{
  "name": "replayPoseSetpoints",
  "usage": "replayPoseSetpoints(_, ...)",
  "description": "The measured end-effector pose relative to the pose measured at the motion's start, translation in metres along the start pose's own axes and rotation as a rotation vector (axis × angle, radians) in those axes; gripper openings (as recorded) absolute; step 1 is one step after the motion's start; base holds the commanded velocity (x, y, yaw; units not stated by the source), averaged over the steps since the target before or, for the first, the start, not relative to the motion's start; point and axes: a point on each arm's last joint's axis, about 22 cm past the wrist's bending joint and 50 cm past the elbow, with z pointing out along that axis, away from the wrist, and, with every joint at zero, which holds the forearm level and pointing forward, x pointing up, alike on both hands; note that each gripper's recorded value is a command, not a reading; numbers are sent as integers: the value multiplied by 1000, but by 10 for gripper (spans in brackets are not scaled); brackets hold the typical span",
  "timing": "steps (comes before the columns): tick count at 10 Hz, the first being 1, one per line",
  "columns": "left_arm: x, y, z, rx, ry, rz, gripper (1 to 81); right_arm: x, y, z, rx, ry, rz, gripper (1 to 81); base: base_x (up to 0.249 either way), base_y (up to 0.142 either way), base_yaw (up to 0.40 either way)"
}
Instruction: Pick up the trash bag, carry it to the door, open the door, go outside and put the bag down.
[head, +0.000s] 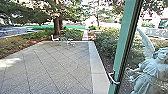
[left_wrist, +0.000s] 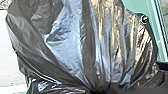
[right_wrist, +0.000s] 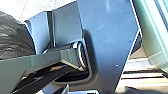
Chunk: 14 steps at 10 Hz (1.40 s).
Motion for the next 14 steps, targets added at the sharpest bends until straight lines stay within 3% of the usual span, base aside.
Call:
replayPoseSetpoints(2,10,-1,0,3,15,3,10,10,-1,0,1,14,-3,811,114,0,0)
replayPoseSetpoints(4,-12,1,0,-1,-14,-4,10,-12,2,0,-2,-17,2,811,119,87,0)
replayPoseSetpoints(7,11,4,1,-4,17,4,10,13,1,-1,-3,20,-5,811,122,100,0)
replayPoseSetpoints(9,4,-1,0,2,4,2,10,-1,-4,1,5,-4,-1,811,122,92,0)
replayPoseSetpoints(13,1,1,0,1,6,1,10,-4,-1,0,2,-3,-1,811,122,50,0)
replayPoseSetpoints(14,-12,3,0,-3,-10,-2,10,-13,2,0,-2,-17,1,811,122,0,0)
